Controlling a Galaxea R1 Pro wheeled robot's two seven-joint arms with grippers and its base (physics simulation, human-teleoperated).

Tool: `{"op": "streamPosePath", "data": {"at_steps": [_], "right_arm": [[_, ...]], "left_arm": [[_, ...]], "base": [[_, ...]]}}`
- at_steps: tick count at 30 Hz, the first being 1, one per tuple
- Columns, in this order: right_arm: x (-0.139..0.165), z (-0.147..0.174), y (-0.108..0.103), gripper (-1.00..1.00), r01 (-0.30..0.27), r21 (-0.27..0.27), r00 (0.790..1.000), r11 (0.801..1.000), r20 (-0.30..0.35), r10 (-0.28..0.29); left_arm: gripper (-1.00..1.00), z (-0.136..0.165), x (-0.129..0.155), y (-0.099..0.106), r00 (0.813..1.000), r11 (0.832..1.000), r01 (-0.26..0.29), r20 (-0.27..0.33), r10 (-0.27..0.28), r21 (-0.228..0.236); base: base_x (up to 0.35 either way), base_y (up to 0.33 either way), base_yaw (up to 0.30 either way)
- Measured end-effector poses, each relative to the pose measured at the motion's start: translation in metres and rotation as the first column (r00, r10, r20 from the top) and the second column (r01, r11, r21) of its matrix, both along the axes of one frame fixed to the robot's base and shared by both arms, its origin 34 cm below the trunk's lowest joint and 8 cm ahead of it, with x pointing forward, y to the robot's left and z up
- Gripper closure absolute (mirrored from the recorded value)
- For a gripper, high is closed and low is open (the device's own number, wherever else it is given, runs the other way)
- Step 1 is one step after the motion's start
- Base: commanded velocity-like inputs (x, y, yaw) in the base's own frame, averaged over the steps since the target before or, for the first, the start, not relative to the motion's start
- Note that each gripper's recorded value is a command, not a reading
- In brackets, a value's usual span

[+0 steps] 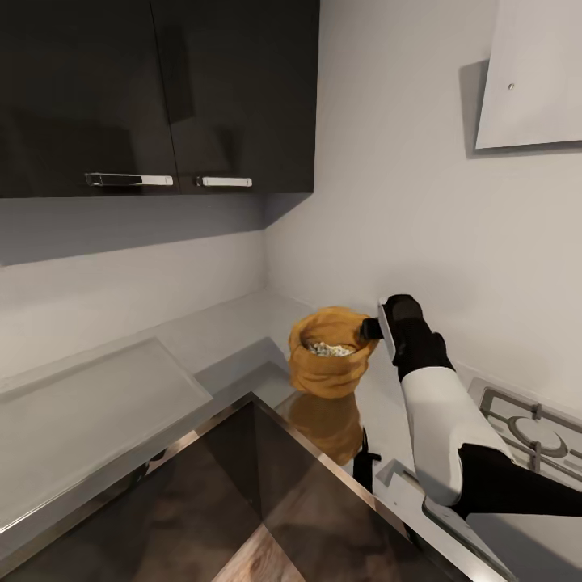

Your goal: In the kitchen, take the popcorn bag from the countertop, put it into the microwave, and heat it until the popcorn is cooked so the cooked popcorn ends up inside the bag.

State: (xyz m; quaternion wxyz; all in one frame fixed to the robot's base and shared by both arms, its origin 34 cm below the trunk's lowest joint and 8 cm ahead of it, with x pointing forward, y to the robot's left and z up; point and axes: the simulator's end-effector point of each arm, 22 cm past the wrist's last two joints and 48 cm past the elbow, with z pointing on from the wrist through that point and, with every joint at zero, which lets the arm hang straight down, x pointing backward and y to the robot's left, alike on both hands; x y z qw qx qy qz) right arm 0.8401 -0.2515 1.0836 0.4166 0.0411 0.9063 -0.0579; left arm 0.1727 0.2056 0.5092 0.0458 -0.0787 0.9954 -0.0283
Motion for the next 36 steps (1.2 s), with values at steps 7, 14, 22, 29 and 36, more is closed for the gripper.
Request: {"op": "streamPosePath", "data": {"at_steps": [7, 14, 22, 29, 36], "right_arm": [[-0.003, 0.028, -0.011, 1.0, 0.028, -0.01, 0.999, 1.0, 0.039, -0.027], [0.009, 0.083, -0.018, 1.0, 0.043, -0.036, 0.993, 0.998, 0.111, -0.038], [0.02, 0.109, -0.012, 1.0, 0.024, -0.059, 0.994, 0.998, 0.106, -0.018], [0.02, 0.111, -0.013, 1.0, 0.027, -0.063, 0.994, 0.998, 0.108, -0.02], [0.02, 0.111, -0.016, 1.0, 0.034, -0.093, 0.994, 0.995, 0.106, -0.024]], "left_arm": [[-1.0, 0.0, 0.0, 0.0, 1.0, 1.0, 0.0, 0.001, 0.0, 0.0], [-1.0, 0.0, 0.001, 0.0, 1.0, 1.0, 0.0, 0.001, 0.0, 0.0], [-1.0, 0.0, 0.0, 0.0, 1.0, 1.0, 0.0, 0.0, 0.0, 0.0], [-1.0, 0.0, 0.0, 0.0, 1.0, 1.0, 0.0, 0.0, 0.0, 0.0], [-1.0, 0.0, 0.001, -0.001, 1.0, 1.0, 0.002, 0.003, -0.002, -0.001]], "base": [[0.0, 0.0, 0.0], [0.0, 0.0, 0.0], [0.0, 0.0, 0.0], [0.0, 0.0, 0.0], [-0.161, 0.0, 0.0]]}}
